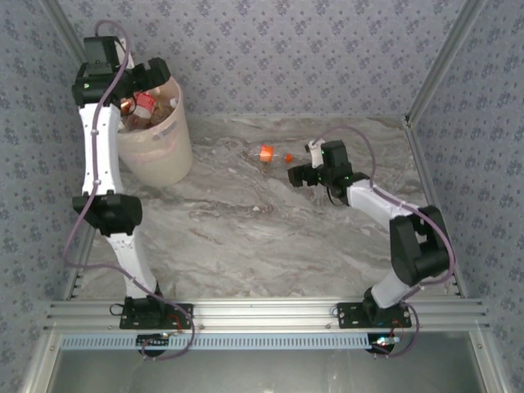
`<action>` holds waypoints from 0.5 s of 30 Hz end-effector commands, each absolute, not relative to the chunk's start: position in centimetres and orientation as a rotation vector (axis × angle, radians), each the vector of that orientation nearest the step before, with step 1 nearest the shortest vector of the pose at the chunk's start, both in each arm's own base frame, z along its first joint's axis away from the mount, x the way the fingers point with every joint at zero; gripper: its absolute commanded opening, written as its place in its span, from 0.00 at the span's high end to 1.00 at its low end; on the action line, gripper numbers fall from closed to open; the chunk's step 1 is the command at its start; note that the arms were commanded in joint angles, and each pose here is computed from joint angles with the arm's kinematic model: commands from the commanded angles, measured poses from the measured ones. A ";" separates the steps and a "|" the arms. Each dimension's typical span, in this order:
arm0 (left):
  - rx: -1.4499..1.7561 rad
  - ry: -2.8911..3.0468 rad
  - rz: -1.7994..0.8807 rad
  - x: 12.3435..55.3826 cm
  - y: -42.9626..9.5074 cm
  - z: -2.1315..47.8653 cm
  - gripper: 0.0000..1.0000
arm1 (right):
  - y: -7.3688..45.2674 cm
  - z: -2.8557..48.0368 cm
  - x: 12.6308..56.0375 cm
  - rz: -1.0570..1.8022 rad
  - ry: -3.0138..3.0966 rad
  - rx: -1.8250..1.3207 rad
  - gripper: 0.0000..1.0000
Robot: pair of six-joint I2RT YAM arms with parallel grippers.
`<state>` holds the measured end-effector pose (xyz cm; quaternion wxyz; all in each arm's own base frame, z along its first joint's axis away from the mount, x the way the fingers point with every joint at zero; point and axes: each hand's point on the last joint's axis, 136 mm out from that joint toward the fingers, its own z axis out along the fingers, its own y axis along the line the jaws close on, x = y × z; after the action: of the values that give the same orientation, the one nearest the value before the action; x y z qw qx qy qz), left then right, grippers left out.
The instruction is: Put the plastic bottles in the bin
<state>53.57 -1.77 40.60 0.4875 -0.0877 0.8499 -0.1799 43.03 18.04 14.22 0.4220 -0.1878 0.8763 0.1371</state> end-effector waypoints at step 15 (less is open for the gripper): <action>-0.050 1.862 -0.855 43.3 -12.9 41.3 0.02 | 23.1 10.5 49.7 0.506 2.134 -1.135 0.01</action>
<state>44.88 -11.97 37.42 0.4702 -0.0374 0.8194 -0.3258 50.00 22.99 12.00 0.3680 -0.3842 0.8236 0.1967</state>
